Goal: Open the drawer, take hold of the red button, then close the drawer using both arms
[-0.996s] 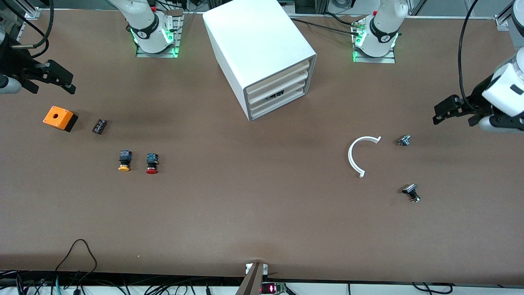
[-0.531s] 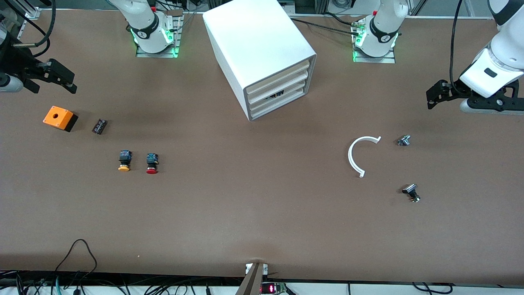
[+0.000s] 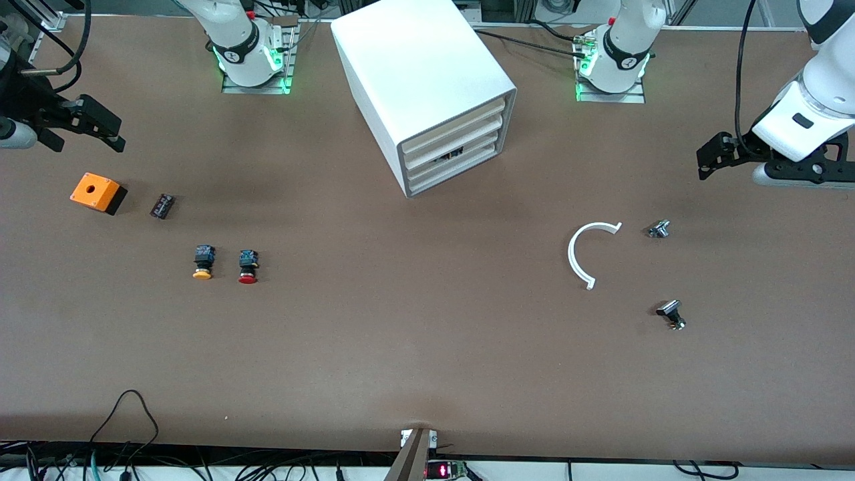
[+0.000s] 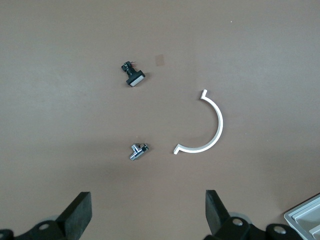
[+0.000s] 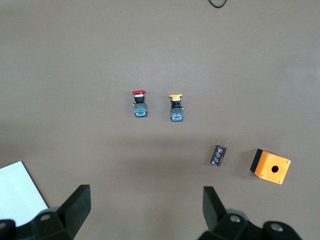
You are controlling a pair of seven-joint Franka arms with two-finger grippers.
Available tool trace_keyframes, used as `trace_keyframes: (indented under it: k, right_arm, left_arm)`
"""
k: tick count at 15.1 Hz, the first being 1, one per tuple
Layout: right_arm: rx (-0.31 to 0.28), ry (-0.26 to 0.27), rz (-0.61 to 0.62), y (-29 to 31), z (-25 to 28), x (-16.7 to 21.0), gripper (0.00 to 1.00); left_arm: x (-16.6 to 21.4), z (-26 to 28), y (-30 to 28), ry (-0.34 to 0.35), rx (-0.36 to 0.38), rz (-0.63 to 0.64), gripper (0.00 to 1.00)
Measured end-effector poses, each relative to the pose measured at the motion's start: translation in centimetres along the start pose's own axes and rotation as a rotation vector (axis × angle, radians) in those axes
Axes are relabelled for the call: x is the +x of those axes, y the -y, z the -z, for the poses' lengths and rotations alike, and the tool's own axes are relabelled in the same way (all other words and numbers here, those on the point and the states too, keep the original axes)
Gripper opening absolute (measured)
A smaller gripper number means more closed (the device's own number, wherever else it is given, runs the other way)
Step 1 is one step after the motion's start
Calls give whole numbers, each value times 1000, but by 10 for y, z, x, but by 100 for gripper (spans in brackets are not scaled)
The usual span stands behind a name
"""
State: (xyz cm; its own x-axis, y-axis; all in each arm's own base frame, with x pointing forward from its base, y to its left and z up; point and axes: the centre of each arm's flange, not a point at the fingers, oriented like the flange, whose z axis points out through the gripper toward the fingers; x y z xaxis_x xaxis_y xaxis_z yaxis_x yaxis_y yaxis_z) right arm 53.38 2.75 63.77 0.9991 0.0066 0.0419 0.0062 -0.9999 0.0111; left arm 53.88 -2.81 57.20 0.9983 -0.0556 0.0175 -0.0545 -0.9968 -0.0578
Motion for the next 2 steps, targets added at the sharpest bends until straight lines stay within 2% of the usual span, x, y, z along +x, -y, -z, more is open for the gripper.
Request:
trace_keyframes:
  k: [2]
  right_arm:
    - [0, 0, 0, 0, 0, 0, 100]
  left_arm:
    - [0, 0, -1, 0, 0, -2, 100]
